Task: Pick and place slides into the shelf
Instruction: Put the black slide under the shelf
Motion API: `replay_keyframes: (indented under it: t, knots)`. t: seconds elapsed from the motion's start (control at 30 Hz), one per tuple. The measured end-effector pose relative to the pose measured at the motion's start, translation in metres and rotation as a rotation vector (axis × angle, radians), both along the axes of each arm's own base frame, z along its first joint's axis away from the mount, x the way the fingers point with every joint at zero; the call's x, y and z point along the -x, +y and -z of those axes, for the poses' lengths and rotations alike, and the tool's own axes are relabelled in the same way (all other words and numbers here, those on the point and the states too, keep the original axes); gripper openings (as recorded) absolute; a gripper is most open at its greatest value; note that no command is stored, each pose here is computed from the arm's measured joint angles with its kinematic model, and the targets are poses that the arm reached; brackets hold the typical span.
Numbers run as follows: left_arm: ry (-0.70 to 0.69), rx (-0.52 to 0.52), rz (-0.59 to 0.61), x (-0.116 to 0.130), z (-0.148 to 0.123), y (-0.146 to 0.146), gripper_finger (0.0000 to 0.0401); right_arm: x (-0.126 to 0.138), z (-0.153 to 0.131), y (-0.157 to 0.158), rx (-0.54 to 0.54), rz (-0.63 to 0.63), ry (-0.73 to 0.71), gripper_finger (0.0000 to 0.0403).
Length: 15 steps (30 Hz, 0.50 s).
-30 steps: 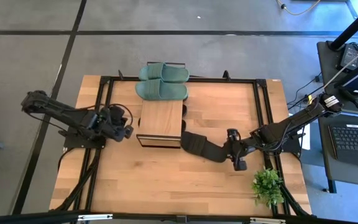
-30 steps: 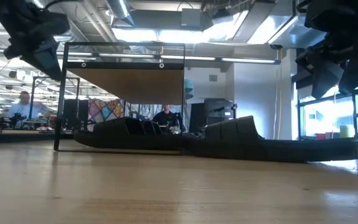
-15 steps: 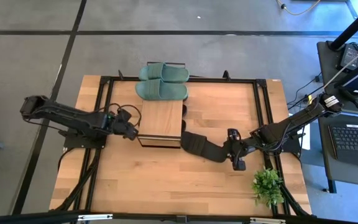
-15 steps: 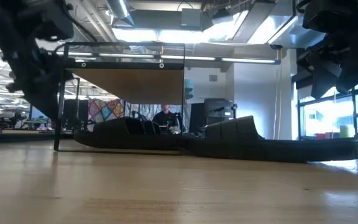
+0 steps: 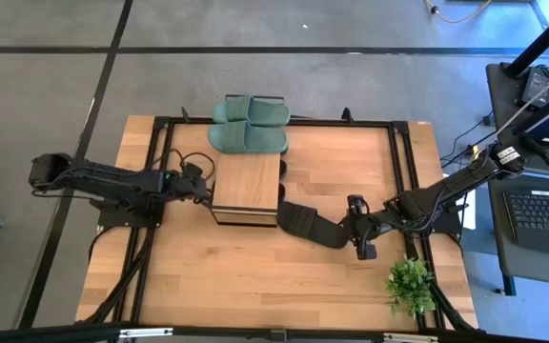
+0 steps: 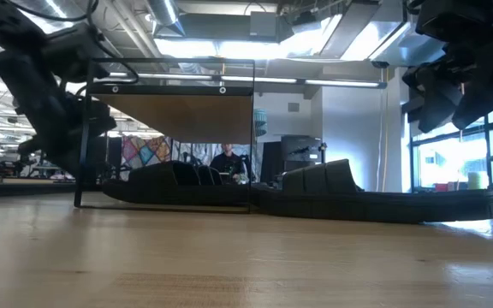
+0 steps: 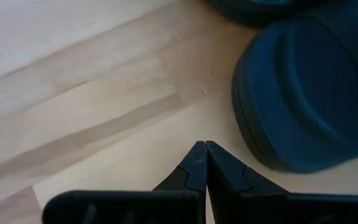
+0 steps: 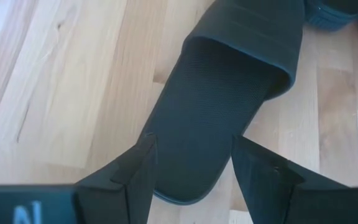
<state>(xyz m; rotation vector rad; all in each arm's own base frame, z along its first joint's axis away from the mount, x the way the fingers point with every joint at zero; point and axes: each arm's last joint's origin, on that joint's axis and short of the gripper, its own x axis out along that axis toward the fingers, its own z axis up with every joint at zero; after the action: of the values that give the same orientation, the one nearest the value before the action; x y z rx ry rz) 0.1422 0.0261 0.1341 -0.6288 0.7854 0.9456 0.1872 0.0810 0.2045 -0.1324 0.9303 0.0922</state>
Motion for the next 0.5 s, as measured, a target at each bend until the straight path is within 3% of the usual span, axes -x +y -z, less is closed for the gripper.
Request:
replay_keyframes:
  t: [0.5]
  knots:
    - [-0.026, -0.009, -0.081, -0.001, 0.0, 0.013, 0.0, 0.0, 0.0, 0.0, 0.02, -0.026, 0.001, 0.0202]
